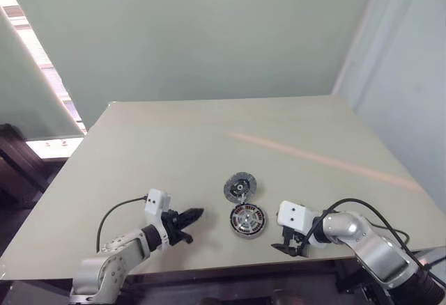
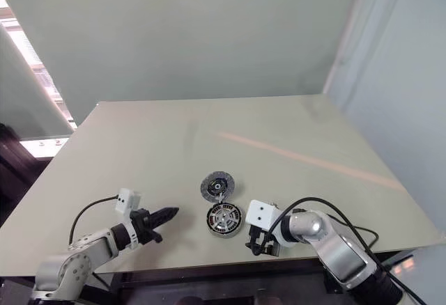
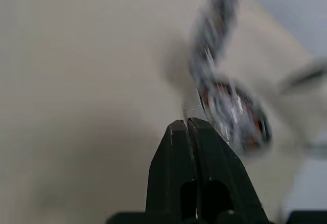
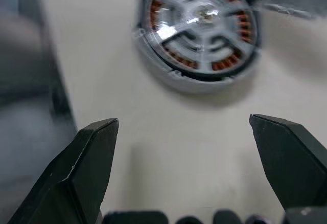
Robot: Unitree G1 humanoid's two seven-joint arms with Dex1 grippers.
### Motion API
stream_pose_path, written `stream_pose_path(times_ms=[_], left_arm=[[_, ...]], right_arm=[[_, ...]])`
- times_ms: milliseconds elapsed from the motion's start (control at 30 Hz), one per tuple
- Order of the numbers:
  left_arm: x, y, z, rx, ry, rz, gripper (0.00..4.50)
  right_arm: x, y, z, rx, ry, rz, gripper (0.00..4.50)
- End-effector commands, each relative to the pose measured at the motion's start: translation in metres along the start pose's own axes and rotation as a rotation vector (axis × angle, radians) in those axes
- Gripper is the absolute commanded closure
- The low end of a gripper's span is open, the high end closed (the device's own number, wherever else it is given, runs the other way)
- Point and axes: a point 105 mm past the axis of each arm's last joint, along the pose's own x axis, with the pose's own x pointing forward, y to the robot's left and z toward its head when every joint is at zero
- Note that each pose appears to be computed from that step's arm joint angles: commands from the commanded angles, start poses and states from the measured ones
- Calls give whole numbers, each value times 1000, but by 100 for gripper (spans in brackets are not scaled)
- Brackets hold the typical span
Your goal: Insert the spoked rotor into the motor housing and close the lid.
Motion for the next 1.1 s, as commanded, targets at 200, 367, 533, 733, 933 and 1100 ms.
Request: stream_pose_path(times_ms=[200, 367, 533, 733, 933, 1100], left_arm=[[12, -30, 3, 133, 29, -121, 447], [14, -30, 0, 143, 36, -124, 447], [14, -30, 0, 148, 33, -120, 447], [16, -30, 0, 156, 30, -120, 447], [18, -32, -1, 161, 28, -125, 450], [20, -33, -1, 163, 27, -128, 450]], right_arm=[[9, -2, 31, -260, 24, 113, 0], [20, 3, 31, -309, 42, 139, 0], [28, 3, 30, -328, 49, 140, 0], [35, 1, 23, -345, 65, 135, 0], [39, -6, 13, -349, 102, 112, 125], [41, -11, 11, -354, 109, 92, 302]])
